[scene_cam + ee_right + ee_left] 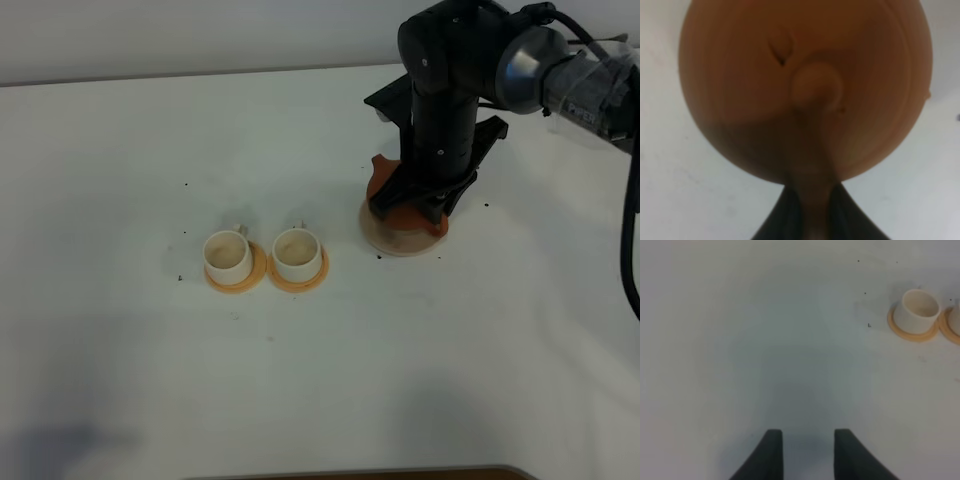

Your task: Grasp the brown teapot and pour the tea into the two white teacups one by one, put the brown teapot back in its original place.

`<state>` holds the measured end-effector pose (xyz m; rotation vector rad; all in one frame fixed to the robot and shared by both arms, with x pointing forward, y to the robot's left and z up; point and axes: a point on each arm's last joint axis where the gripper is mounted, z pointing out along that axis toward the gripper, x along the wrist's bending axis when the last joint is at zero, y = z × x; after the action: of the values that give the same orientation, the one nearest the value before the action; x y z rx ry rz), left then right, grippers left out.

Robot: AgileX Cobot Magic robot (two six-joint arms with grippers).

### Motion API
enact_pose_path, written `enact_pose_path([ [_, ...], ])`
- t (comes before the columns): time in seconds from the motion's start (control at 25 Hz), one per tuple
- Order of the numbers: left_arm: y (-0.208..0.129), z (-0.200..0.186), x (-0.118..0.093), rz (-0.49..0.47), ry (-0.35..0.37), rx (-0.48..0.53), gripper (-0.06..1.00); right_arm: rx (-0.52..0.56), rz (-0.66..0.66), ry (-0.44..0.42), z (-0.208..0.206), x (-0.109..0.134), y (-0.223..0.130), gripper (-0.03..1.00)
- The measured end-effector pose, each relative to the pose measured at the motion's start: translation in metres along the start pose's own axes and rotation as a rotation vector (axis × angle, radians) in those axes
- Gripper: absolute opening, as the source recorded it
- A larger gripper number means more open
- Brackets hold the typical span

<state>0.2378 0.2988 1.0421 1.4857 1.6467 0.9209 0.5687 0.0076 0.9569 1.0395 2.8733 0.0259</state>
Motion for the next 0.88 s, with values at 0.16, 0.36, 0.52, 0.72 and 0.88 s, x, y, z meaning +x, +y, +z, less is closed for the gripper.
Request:
enact_pose_path([
  [0.16, 0.000, 0.000, 0.000, 0.000, 0.000, 0.000, 0.29, -0.050, -0.079, -0.064, -0.026, 0.008, -0.002, 0.13],
  [0.36, 0.000, 0.000, 0.000, 0.000, 0.000, 0.000, 0.29, -0.087, -0.221, -0.137, -0.044, 0.035, -0.001, 0.13],
  [0.52, 0.000, 0.000, 0.000, 0.000, 0.000, 0.000, 0.29, -0.100, -0.354, -0.179, -0.047, 0.063, 0.000, 0.13],
  [0.72, 0.000, 0.000, 0.000, 0.000, 0.000, 0.000, 0.29, -0.141, -0.485, -0.231, -0.051, 0.094, 0.002, 0.13],
  [0.88, 0.000, 0.000, 0.000, 0.000, 0.000, 0.000, 0.29, -0.185, -0.571, -0.244, -0.051, 0.110, 0.005, 0.13],
])
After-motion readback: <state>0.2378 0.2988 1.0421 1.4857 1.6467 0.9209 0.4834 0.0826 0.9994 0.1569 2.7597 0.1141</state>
